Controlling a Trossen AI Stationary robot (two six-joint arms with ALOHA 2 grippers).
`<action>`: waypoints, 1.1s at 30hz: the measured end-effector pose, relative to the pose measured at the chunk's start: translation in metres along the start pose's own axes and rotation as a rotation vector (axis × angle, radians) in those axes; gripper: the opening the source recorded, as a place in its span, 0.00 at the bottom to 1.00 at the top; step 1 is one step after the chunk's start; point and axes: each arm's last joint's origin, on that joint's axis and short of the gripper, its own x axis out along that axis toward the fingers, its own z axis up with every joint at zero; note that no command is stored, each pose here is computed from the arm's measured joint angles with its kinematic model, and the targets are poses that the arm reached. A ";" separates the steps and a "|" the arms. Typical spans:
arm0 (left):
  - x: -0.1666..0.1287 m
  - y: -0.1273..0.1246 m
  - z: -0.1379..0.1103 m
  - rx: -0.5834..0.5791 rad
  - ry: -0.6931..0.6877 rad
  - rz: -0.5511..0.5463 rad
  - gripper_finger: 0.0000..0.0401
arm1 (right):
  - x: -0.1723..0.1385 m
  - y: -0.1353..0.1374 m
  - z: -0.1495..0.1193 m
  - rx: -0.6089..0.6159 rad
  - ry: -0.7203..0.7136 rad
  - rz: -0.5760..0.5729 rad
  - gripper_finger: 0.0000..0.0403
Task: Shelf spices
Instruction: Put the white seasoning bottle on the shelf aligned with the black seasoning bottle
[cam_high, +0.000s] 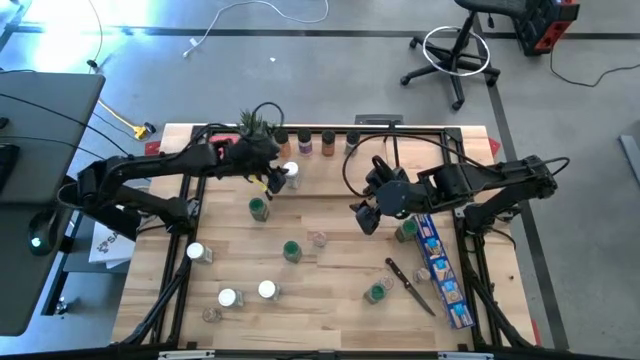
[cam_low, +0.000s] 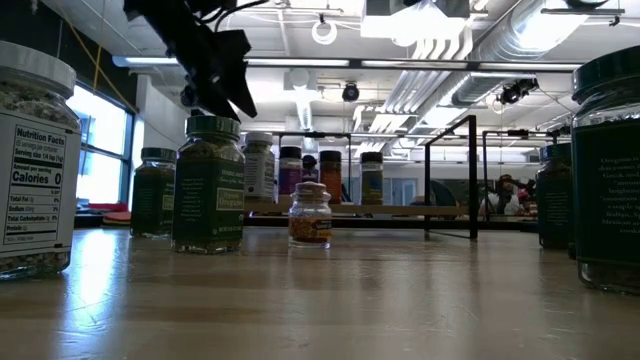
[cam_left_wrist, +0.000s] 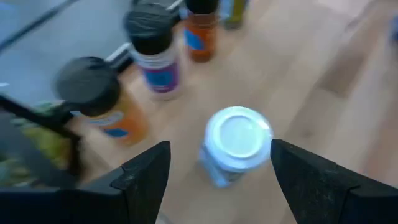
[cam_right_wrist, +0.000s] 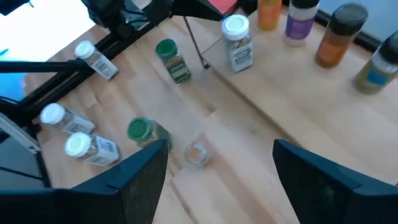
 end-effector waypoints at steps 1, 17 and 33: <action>0.002 -0.002 0.005 0.007 0.013 0.025 0.68 | 0.001 -0.002 0.001 -0.010 -0.001 -0.005 0.71; 0.047 -0.027 0.048 -0.087 0.261 0.102 0.68 | 0.007 -0.012 0.010 -0.090 0.024 -0.006 0.71; 0.023 -0.016 0.054 0.034 0.252 0.035 0.68 | 0.007 -0.012 0.008 -0.098 0.046 -0.003 0.71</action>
